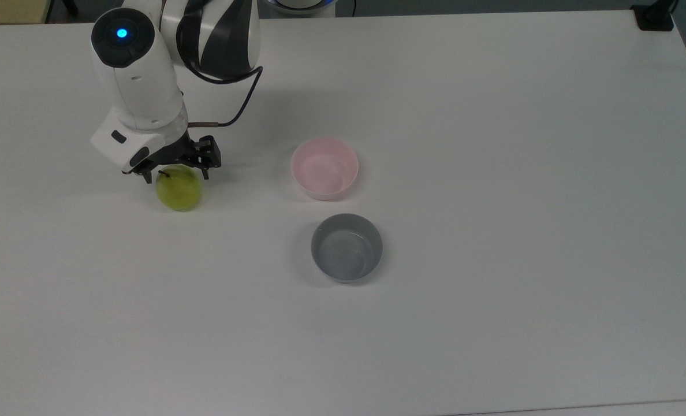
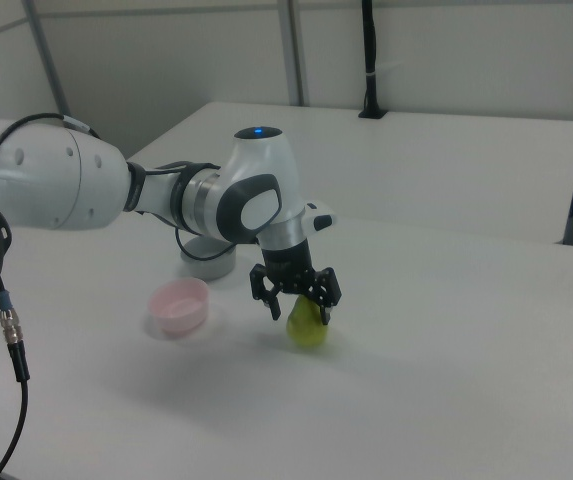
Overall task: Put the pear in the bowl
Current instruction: 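Close the gripper on the pear and lift it, then carry the held pear over the pink bowl, then lower the pear into the pink bowl, then open the gripper to release the pear and raise it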
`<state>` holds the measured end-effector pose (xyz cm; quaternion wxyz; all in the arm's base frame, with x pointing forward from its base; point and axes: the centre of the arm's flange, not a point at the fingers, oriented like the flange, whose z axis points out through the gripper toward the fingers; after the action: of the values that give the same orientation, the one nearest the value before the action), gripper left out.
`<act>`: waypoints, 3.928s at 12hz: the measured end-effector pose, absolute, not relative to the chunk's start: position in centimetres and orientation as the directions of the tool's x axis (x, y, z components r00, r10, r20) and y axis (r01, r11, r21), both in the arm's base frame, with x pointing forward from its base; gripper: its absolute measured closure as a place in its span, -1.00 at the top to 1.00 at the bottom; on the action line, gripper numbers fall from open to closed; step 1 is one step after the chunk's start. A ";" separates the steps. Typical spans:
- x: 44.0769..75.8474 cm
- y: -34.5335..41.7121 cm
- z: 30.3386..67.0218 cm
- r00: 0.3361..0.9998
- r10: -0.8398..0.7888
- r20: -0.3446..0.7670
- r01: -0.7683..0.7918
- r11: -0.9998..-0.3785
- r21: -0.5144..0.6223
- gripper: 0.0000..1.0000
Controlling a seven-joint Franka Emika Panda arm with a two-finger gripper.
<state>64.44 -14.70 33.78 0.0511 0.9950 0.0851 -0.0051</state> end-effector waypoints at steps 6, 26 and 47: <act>65.0 -14.7 32.8 0.985 0.174 0.000 0.173 -0.979 0.107 0.51; 62.2 6.0 50.9 0.991 0.131 -0.039 0.134 -0.988 0.083 0.51; 61.5 10.5 34.4 0.981 0.187 -0.043 0.190 -0.979 0.072 1.00</act>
<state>61.46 10.46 34.37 0.0377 0.9946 0.0947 -0.0181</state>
